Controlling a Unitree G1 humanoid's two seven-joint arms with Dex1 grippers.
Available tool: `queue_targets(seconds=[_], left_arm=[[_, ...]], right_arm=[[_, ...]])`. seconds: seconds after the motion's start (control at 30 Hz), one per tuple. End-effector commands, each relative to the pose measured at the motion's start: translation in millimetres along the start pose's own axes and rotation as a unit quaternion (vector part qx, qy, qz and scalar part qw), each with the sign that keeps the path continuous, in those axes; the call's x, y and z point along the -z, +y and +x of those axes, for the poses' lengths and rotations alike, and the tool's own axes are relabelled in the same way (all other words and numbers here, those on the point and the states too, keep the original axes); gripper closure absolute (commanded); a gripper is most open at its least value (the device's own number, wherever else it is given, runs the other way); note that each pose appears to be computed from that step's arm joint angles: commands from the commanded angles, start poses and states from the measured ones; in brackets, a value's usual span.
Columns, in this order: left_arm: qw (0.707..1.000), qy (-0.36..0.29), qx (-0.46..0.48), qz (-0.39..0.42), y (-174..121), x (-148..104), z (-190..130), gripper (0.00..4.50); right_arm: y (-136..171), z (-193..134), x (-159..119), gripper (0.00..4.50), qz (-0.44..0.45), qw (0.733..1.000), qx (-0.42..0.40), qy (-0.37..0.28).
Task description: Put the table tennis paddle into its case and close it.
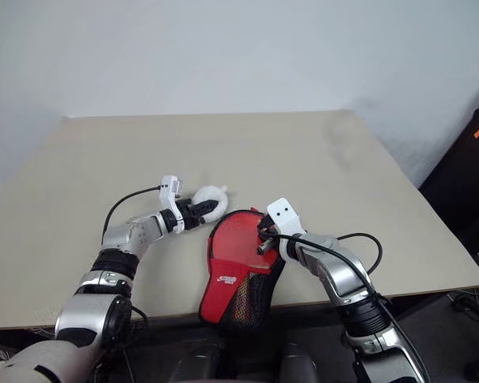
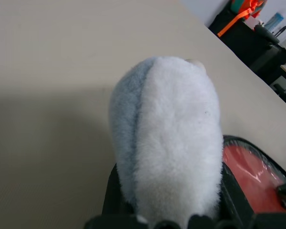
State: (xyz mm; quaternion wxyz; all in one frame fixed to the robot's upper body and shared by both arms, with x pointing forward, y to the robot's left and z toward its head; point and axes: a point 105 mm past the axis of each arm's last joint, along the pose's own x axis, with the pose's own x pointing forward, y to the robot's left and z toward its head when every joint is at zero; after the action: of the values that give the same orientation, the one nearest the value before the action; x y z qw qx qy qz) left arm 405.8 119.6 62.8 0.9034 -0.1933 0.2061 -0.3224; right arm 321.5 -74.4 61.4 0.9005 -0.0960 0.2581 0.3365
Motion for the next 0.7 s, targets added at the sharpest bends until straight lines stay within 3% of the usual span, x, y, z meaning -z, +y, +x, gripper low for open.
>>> queue_targets(seconds=[0.03, 0.7], left_arm=[[0.998, -0.053, -0.016, 0.035, -2.2, -38.6, 5.3, 4.04], [0.996, -0.074, -0.012, 0.050, -36.9, -51.9, 48.8, 4.04]], right_arm=[[0.4, -1.7, -0.8, 3.88, -0.011, 1.000, 0.000, 0.003], [2.8, -2.6, -1.1, 3.88, -0.019, 1.000, -0.003, 0.004]])
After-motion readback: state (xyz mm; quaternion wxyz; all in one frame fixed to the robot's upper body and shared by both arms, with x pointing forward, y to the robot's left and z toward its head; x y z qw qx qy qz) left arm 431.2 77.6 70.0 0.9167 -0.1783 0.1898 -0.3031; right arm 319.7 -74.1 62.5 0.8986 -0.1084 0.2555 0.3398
